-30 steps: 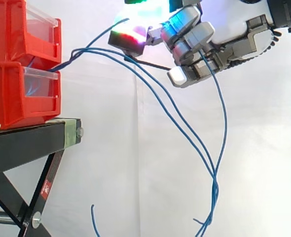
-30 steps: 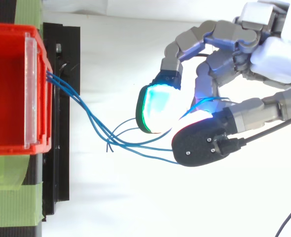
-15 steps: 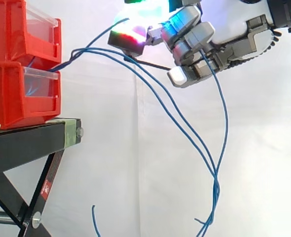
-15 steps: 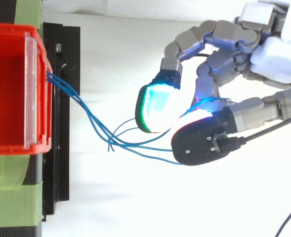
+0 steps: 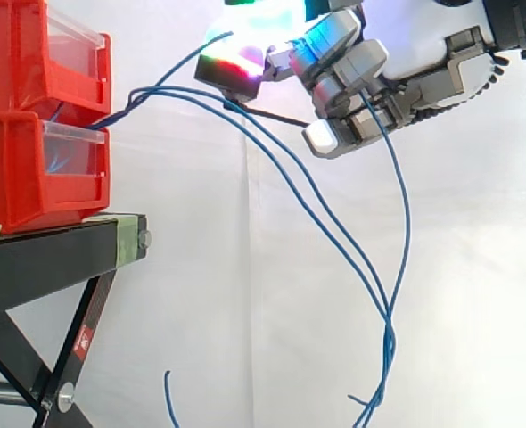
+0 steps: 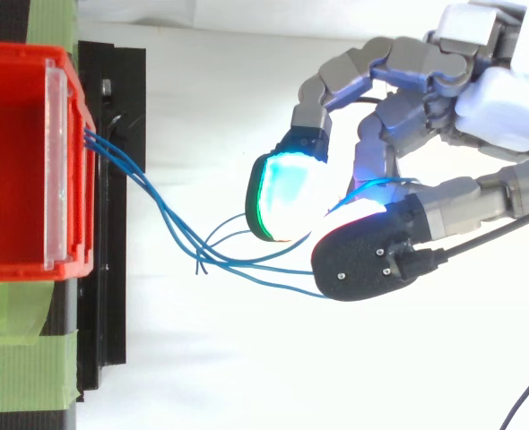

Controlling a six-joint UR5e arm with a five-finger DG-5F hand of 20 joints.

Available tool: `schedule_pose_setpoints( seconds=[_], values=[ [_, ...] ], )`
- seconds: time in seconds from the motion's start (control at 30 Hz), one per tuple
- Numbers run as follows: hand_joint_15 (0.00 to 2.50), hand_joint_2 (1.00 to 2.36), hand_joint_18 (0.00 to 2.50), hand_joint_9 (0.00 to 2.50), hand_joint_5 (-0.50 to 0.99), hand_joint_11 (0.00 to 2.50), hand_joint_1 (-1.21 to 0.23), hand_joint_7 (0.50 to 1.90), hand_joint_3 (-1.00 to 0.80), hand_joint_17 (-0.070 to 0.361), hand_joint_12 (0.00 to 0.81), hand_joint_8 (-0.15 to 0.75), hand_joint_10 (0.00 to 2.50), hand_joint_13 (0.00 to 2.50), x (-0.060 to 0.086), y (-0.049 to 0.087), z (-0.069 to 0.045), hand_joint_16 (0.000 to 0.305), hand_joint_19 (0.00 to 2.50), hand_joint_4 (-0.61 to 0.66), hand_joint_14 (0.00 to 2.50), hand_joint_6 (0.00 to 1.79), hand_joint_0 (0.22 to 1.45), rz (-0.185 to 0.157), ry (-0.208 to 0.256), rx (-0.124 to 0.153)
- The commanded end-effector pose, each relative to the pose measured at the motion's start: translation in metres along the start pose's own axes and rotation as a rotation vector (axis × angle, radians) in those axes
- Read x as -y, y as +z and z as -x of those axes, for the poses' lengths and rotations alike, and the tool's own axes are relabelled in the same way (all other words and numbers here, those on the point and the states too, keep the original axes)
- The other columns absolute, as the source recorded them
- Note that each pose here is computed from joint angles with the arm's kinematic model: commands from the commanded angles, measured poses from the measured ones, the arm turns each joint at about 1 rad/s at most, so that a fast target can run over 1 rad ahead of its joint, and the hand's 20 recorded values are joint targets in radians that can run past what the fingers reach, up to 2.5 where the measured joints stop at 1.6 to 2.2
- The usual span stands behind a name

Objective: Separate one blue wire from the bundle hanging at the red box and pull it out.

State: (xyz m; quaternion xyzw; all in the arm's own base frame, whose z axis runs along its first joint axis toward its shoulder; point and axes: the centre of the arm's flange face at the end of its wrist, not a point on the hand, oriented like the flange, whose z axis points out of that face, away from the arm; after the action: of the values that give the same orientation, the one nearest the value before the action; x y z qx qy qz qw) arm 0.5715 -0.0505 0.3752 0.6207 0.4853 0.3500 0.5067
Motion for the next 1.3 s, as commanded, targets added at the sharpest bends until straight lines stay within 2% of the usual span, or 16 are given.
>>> schedule_pose_setpoints(
  seconds=[0.0,0.6,0.73,1.27],
  values=[
    [1.13,1.0,0.83,0.9,-0.16,1.33,-0.41,0.99,-0.2,0.143,0.452,0.38,0.98,0.65,0.0,0.0,0.0001,0.063,0.78,0.15,1.35,0.94,0.57,0.0,0.0,0.0],
    [1.31,1.01,0.76,0.94,-0.15,1.5,-0.34,1.03,-0.31,0.123,0.392,0.315,0.73,0.67,0.0,-0.0002,-0.0007,0.055,0.82,0.12,1.09,0.92,0.56,0.0,0.0,-0.001],
    [1.42,1.01,0.73,0.95,-0.15,1.59,-0.33,1.05,-0.33,0.114,0.362,0.291,0.63,0.68,0.0,0.0,0.0001,0.05,0.84,0.12,0.95,0.92,0.56,0.0,0.0,0.0],
    [1.4,1.01,0.74,0.98,-0.14,1.56,-0.27,1.05,-0.41,0.111,0.361,0.287,0.63,0.7,0.0,0.0,0.0001,0.049,0.84,0.13,0.96,0.91,0.56,0.0,0.002,0.0]
  ],
)
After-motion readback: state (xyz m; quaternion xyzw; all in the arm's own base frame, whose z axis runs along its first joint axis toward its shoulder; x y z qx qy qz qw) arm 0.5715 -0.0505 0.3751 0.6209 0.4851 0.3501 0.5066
